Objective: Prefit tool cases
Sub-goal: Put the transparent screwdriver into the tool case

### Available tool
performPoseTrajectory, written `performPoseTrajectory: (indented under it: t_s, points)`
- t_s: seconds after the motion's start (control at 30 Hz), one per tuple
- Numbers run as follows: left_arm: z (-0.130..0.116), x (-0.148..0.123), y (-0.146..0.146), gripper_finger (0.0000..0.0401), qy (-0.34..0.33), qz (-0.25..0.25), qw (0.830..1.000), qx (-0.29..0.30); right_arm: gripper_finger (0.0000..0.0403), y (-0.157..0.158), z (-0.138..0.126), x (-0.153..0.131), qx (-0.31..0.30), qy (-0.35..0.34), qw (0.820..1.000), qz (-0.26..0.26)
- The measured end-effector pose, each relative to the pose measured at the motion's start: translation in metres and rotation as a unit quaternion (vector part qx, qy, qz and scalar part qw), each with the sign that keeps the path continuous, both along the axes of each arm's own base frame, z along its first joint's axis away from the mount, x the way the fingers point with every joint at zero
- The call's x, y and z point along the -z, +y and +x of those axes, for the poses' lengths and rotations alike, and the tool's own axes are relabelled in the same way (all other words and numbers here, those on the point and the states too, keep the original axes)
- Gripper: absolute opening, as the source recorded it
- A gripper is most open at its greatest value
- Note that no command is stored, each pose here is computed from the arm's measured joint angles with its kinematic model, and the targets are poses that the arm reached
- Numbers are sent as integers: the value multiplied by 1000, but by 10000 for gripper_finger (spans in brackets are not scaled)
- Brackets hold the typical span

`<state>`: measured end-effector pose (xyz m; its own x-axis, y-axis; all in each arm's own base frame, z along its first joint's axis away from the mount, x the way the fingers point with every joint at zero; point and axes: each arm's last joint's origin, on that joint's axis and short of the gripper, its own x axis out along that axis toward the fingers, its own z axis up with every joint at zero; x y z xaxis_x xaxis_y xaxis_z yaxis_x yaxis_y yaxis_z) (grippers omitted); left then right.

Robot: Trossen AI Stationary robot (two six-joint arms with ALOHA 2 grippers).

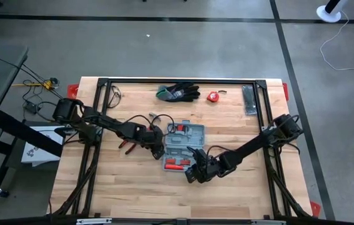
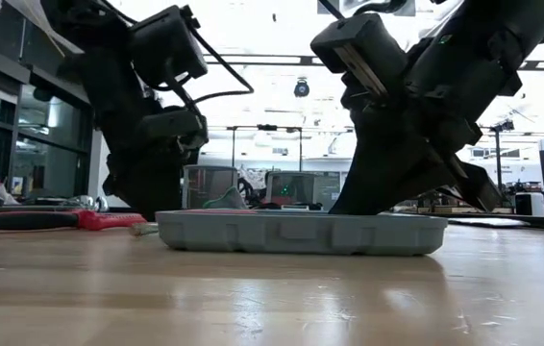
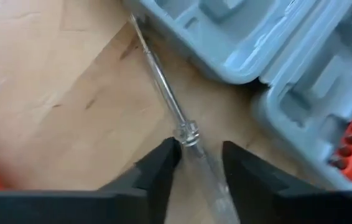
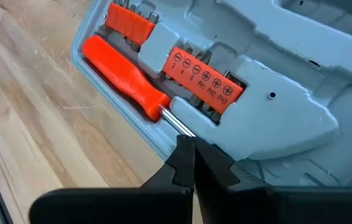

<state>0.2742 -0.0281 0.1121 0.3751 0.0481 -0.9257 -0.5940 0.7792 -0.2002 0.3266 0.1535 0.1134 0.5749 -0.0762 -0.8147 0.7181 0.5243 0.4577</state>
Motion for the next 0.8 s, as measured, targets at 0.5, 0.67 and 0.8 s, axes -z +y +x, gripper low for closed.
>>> performPoseTrajectory:
  t_s: [0.5, 0.67, 0.8]
  points:
    - [-9, -14, -1, 26, -5, -2, 1000, 12, 0, 1, -18, -55, 36, -72, 996, -43]
    - [-16, -33, 3, 26, -26, 15, 999, 17, 0, -3, -25, -78, 62, -111, 990, -69]
    - [-18, -49, 3, 26, -63, 27, 997, 38, 0, -8, -32, -96, 70, -135, 984, -96]
